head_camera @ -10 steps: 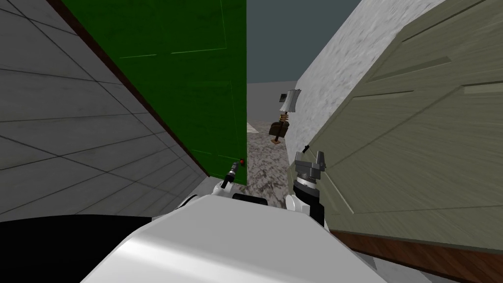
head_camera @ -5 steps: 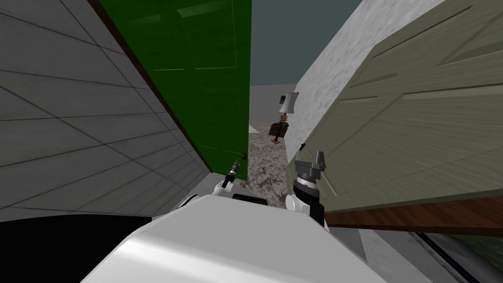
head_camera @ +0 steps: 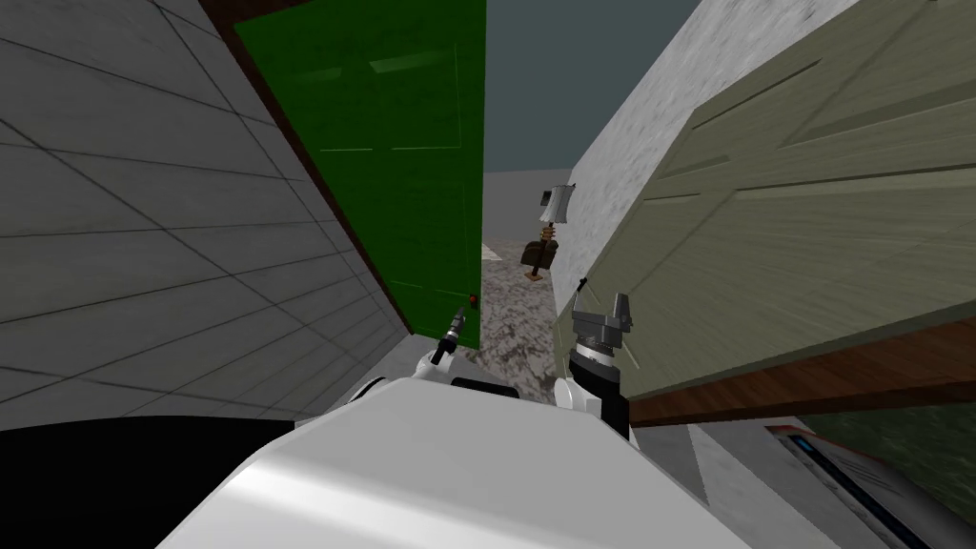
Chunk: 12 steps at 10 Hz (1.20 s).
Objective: Push the door open
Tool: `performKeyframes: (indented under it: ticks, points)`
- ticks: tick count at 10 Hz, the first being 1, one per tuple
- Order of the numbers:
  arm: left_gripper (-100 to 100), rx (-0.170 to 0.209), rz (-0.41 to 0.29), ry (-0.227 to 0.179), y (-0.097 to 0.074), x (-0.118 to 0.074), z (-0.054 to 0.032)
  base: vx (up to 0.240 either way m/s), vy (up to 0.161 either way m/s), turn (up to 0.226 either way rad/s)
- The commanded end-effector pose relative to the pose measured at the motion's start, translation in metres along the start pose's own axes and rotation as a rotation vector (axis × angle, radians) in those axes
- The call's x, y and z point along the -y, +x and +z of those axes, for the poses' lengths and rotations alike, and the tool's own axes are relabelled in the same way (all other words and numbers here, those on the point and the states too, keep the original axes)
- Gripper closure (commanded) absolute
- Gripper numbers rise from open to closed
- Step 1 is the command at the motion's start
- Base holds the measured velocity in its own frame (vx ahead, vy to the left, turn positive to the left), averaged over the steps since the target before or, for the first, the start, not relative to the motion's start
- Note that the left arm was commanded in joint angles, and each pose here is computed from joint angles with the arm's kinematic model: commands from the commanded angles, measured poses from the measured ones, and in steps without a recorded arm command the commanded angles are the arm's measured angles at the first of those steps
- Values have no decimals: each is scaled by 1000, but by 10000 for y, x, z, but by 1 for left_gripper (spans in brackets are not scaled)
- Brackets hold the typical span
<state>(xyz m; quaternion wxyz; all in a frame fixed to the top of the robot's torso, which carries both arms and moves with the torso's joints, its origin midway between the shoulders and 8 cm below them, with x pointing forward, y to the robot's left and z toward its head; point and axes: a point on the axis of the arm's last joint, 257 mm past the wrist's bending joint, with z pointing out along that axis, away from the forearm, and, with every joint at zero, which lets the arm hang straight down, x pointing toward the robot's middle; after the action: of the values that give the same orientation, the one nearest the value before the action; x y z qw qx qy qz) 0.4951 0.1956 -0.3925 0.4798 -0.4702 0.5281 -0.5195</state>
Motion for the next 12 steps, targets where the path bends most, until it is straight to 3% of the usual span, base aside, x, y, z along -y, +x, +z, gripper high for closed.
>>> performKeyframes:
  ticks: [1, 8, 9, 12]
  points:
    - [-100, 4, 4, 2, -33, 6, -4, 189, -24, -20]
    - [-100, 17, -4, 8, -38, 3, -35, 193, -22, -21]
    - [100, 17, -4, 8, -38, 3, -35, -11, -1, -1]
    - [100, 17, -4, 8, -38, 3, -35, -15, 2, -3]
